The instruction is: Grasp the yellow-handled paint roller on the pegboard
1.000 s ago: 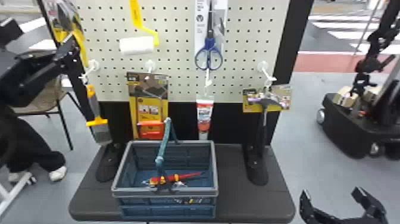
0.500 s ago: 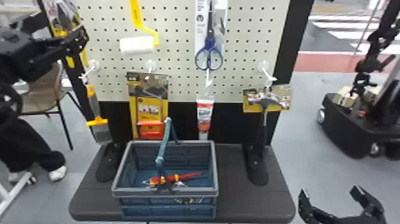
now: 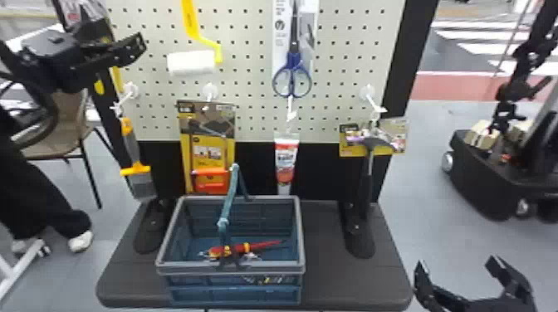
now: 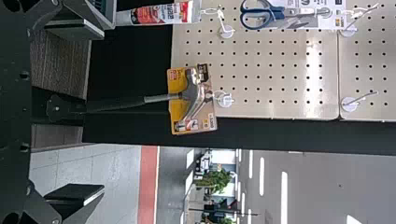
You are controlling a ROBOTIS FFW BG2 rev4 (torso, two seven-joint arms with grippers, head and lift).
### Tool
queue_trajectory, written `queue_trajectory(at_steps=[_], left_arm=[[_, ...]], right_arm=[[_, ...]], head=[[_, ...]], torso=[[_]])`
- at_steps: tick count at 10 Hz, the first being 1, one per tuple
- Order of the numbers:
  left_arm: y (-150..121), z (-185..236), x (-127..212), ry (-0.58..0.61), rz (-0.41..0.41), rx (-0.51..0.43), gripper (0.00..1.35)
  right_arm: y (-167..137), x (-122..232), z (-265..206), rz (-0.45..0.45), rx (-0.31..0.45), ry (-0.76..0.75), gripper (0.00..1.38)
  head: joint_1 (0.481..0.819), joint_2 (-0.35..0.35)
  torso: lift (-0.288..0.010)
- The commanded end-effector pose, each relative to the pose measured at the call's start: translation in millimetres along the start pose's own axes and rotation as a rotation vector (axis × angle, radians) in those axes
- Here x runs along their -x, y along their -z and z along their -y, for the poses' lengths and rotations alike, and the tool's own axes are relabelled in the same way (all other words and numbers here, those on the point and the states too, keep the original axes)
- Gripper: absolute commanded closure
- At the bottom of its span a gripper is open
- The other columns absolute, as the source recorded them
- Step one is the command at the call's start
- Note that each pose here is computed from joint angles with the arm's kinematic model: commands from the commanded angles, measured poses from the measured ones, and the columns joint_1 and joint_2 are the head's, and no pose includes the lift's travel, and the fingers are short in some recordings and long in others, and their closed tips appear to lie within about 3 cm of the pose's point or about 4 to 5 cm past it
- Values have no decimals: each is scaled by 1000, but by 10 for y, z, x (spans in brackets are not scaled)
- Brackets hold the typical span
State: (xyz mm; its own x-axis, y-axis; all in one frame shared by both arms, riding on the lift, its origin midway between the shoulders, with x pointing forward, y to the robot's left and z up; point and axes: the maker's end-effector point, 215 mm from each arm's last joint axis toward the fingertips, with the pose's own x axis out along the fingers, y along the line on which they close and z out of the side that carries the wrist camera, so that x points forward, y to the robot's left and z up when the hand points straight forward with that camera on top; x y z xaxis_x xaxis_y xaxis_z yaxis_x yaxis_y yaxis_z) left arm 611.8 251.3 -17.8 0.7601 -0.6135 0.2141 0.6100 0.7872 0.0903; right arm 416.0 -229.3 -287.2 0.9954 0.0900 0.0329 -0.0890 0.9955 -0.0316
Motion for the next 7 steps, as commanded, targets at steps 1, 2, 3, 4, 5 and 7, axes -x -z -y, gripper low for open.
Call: queue_trajectory(at_steps=[1,2,3,4,5,7], left_arm=[[138,-123,-174,44,-5,61,308],[170,-118,-272,77,-19,61,308],[225,-102,-374,105,-30,79,308],[254,-74,-449,123,-34,95,308],[283,-41,-530,145,-41,110,309],[202,33,-689,186,-46,103,308]], right_arm=[[-10,-23,-9,4,4,-3,137],[-19,-29,-14,6,4,-6,137],[-27,-36,-13,8,7,-6,137],[-44,-48,-15,12,9,-7,137],[-48,-60,-13,13,11,-7,137],[-74,-79,-17,20,14,-10,137]], head=[[549,0],[549,0],[549,0],[549,0],[549,0],[549,0]], torso=[[-100],[-100],[-100],[-100],[-100],[-100]])
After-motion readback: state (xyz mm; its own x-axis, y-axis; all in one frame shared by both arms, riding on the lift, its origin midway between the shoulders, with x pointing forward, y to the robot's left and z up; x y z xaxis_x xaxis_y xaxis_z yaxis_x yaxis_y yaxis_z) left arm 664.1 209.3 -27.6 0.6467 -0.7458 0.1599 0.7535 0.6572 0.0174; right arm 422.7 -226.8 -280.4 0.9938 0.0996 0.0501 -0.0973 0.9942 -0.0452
